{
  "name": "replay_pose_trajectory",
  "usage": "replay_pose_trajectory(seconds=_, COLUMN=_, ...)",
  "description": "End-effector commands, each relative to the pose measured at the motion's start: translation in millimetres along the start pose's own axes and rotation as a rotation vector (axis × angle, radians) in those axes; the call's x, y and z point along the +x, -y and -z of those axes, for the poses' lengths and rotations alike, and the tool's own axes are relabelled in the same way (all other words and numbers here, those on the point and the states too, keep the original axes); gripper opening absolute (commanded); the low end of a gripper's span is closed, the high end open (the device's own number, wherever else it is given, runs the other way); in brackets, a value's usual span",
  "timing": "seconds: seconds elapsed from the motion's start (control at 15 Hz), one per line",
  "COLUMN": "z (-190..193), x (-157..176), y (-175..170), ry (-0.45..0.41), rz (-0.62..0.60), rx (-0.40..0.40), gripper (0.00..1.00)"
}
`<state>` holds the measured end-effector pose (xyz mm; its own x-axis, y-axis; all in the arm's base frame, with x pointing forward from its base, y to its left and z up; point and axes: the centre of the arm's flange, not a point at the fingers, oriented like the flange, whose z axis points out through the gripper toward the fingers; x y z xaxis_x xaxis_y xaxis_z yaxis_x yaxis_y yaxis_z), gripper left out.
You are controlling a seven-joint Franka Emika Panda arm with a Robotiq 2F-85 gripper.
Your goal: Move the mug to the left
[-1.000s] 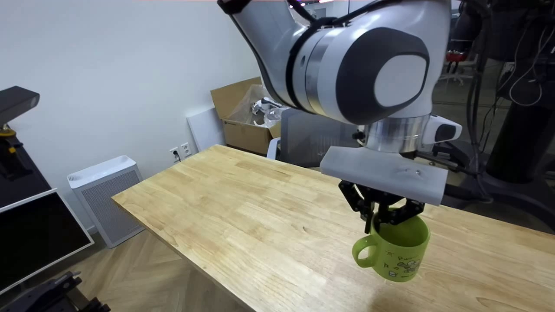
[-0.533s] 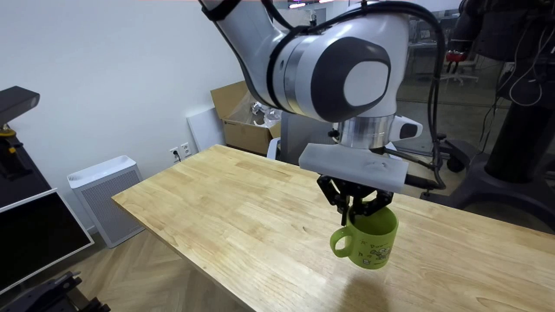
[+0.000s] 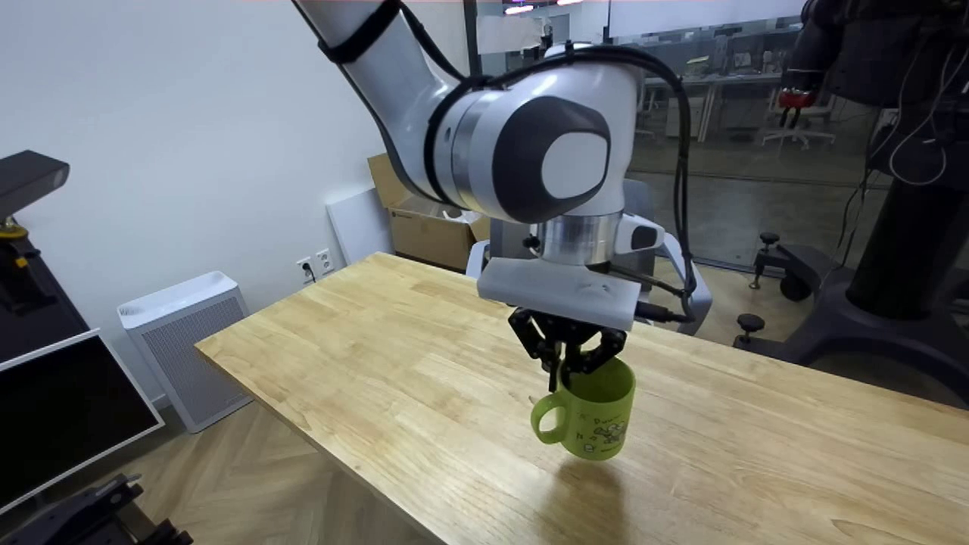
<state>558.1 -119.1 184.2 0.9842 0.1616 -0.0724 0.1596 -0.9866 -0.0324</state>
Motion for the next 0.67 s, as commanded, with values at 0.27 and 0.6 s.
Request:
replay_pose_trajectory(seconds=0.27, z=-9, x=-1, y=59, ry=0.038, rz=0.078, rx=-0.041, gripper=0.03)
replay_pose_trajectory(seconds=0.6, z=-24, x=-3, y=86, ry=0.063, rz=0.129, rx=-0.065, gripper=0.03)
